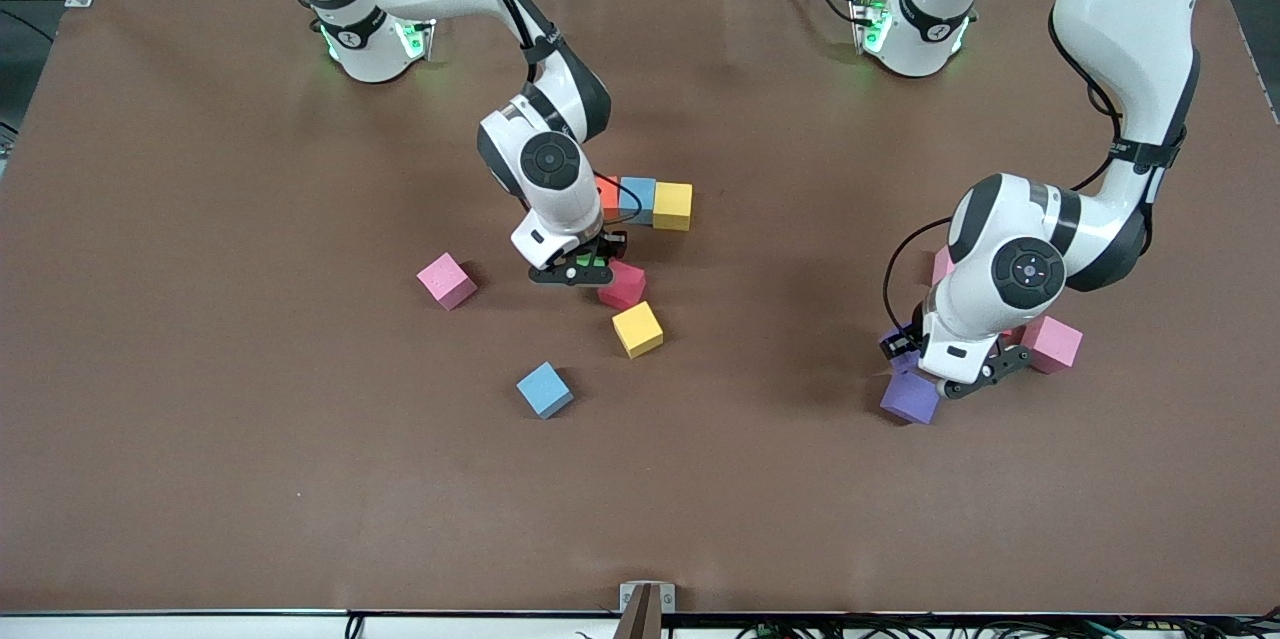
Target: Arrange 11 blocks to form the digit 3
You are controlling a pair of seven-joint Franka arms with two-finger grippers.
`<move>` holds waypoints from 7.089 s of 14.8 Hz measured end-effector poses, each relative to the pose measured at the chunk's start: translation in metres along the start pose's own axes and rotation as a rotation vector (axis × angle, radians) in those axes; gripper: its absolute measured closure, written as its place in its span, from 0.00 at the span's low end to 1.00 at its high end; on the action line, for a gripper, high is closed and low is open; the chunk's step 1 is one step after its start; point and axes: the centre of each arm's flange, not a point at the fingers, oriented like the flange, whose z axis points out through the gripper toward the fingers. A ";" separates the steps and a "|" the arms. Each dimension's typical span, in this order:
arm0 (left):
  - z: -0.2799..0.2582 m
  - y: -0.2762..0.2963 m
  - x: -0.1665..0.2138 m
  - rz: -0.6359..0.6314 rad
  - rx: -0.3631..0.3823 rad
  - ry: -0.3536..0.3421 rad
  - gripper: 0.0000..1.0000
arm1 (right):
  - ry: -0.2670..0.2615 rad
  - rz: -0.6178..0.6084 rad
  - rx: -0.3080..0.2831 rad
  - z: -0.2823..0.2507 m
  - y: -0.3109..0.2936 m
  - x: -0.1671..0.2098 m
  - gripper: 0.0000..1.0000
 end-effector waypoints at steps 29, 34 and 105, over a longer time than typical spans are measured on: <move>0.000 0.001 0.001 -0.010 -0.001 0.000 0.40 | -0.008 0.015 -0.005 0.008 -0.017 -0.038 0.42; 0.001 0.001 0.001 -0.011 -0.001 0.000 0.40 | -0.009 0.015 -0.007 0.008 -0.016 -0.039 0.42; -0.008 0.012 0.002 -0.028 -0.019 0.011 0.41 | 0.019 0.400 -0.015 -0.105 0.044 0.054 0.00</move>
